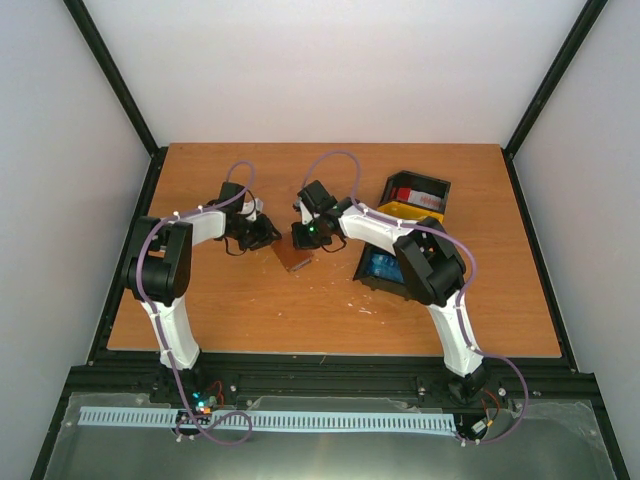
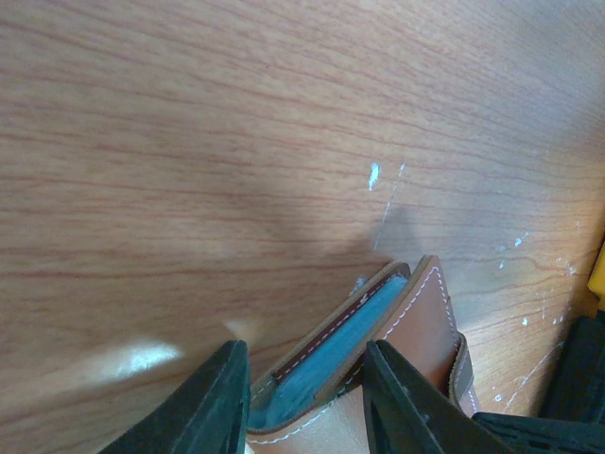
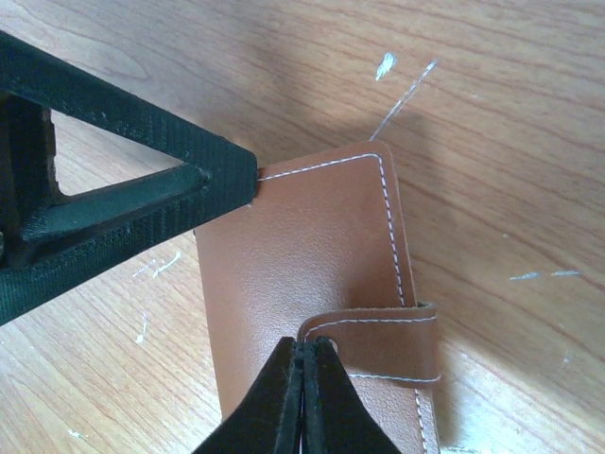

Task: Put the credit cards into the card holder
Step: Close the card holder at the center of the board.

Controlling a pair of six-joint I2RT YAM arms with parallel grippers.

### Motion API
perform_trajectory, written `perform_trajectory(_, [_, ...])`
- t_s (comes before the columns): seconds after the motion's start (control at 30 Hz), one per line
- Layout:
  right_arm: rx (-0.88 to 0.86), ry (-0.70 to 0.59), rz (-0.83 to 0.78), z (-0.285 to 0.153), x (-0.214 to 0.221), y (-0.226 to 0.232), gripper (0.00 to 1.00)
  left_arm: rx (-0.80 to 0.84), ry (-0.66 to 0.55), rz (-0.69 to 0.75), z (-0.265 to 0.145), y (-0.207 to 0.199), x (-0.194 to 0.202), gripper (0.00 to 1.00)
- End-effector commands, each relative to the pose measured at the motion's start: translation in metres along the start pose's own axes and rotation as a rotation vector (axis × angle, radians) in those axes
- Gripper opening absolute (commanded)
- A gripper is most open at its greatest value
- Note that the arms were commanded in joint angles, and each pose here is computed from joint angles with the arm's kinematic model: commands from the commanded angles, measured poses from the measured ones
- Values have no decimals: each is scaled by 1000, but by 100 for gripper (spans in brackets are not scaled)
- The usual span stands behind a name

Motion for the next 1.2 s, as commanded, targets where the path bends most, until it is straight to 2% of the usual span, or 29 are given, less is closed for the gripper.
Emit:
perform_trajectory(0.0, [-5,31,-10,5,-1,0,3,-68,94,-57,14,16,23,36])
perform_trajectory(1.17, [40,108,0,25,2,-9,3,-85,131,-83,23,22,32,35])
Point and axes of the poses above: each gripper's point midway between its finger pads, its own z axis out along the fingers, its own y axis along the line the jaws close on, x = y × z, the point moved 9 cm from there along -z, back along the fingers, and after that the axes turned 12 degrees about z, right-handed, at the moved point
